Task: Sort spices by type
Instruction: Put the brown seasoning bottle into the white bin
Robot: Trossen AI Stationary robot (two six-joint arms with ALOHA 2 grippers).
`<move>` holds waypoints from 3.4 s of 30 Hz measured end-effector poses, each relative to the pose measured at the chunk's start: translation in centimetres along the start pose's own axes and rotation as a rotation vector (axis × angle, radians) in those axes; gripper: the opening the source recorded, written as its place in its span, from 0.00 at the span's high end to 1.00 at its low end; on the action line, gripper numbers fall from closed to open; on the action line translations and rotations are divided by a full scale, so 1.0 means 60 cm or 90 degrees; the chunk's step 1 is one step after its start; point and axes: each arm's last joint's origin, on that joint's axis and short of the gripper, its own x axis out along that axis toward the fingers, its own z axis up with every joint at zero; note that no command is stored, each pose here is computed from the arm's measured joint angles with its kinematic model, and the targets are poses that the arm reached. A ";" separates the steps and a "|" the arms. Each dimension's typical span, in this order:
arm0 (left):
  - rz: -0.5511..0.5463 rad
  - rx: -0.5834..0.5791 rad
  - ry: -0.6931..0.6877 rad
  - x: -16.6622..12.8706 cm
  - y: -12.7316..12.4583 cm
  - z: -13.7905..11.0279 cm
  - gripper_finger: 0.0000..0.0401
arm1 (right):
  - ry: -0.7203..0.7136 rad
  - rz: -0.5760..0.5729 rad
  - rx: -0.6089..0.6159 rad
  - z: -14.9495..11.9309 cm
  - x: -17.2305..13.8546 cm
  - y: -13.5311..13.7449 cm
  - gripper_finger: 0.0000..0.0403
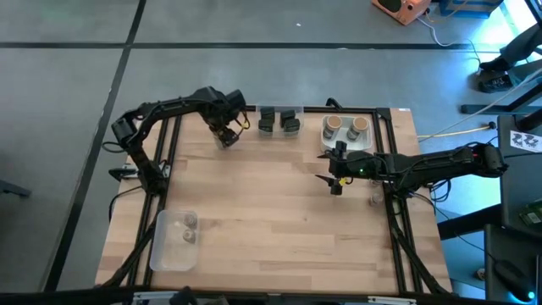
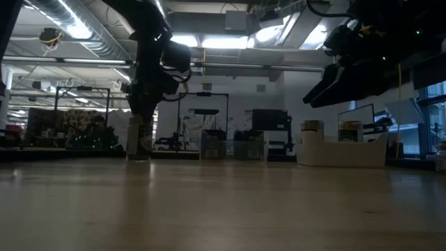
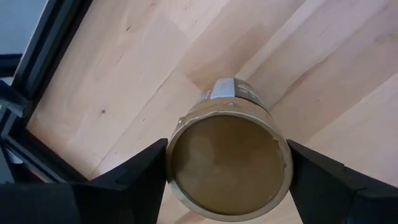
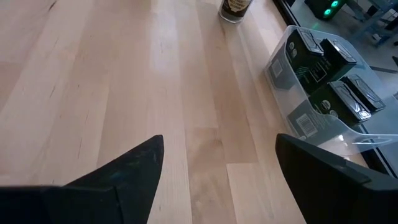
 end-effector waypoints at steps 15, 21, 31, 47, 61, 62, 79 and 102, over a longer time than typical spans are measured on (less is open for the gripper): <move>-0.033 0.101 -0.132 -0.098 -0.086 0.023 0.35 | 0.021 -0.027 -0.001 -0.004 -0.004 -0.002 0.24; -0.057 0.137 -0.209 -0.143 -0.127 0.026 0.35 | 0.031 -0.075 0.027 -0.004 -0.034 -0.013 0.24; -0.100 0.178 -0.347 -0.171 -0.185 0.038 0.35 | -0.004 -0.145 0.089 0.045 -0.120 -0.048 0.24; -0.131 0.158 -0.436 -0.160 -0.212 0.086 0.35 | -0.047 -0.191 0.141 0.073 -0.150 -0.064 0.24; -0.111 0.212 -0.435 -0.169 -0.256 0.180 0.35 | -0.023 -0.189 0.134 0.067 -0.150 -0.063 0.24; -0.110 0.216 -0.427 -0.166 -0.260 0.182 0.35 | -0.021 -0.187 0.136 0.066 -0.150 -0.062 0.24; -0.129 0.327 -0.268 -0.082 -0.347 0.156 0.32 | 0.053 -0.043 0.185 0.027 -0.100 -0.033 0.24; -0.150 0.337 -0.260 -0.054 -0.368 0.161 0.30 | 0.065 -0.029 0.165 0.016 -0.061 -0.020 0.24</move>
